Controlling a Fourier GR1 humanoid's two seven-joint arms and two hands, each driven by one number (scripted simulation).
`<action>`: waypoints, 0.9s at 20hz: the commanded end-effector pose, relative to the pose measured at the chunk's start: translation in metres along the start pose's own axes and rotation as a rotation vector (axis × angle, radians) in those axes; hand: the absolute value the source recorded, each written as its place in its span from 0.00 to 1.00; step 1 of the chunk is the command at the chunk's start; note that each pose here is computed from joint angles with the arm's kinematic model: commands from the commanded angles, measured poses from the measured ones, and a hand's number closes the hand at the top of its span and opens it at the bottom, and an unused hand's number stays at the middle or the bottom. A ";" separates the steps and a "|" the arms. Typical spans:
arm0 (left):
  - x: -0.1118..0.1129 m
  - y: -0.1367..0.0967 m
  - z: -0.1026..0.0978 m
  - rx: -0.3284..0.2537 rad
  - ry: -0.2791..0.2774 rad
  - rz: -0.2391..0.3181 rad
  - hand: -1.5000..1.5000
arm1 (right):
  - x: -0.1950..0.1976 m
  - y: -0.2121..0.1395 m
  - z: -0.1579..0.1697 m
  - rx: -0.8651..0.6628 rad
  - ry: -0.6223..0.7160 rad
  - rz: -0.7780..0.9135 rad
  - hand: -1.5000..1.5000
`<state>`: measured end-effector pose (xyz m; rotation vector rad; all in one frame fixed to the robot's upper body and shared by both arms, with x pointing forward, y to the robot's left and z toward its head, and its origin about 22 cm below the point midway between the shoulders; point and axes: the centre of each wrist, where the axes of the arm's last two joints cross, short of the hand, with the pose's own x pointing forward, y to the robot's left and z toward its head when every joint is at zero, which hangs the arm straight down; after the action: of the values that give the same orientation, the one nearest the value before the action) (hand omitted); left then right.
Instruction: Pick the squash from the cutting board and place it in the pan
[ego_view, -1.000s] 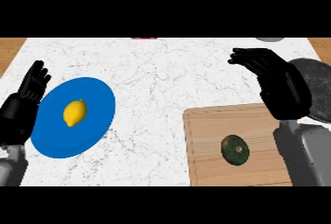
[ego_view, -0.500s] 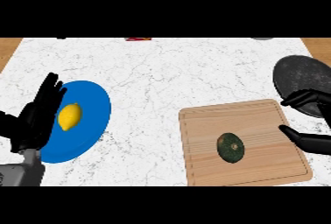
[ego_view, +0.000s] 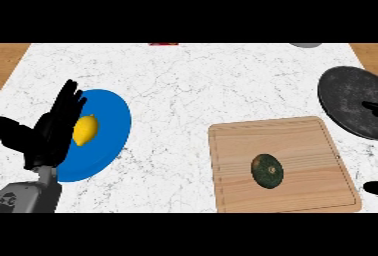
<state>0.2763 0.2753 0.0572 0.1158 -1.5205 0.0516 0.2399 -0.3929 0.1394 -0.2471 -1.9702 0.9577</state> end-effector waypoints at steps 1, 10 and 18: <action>0.012 -0.012 -0.010 -0.010 0.003 0.004 0.50 | 0.027 0.000 -0.011 0.108 0.017 0.101 0.00; 0.007 -0.009 0.004 -0.024 -0.003 -0.001 0.50 | 0.069 0.040 -0.060 0.346 0.117 0.393 0.00; -0.001 -0.001 -0.004 -0.017 0.008 -0.002 0.50 | 0.059 0.061 -0.082 0.724 0.287 0.515 0.00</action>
<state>0.2773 0.2667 0.0625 0.0978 -1.5225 0.0374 0.2490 -0.2895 0.1680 -0.4498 -1.3508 1.6837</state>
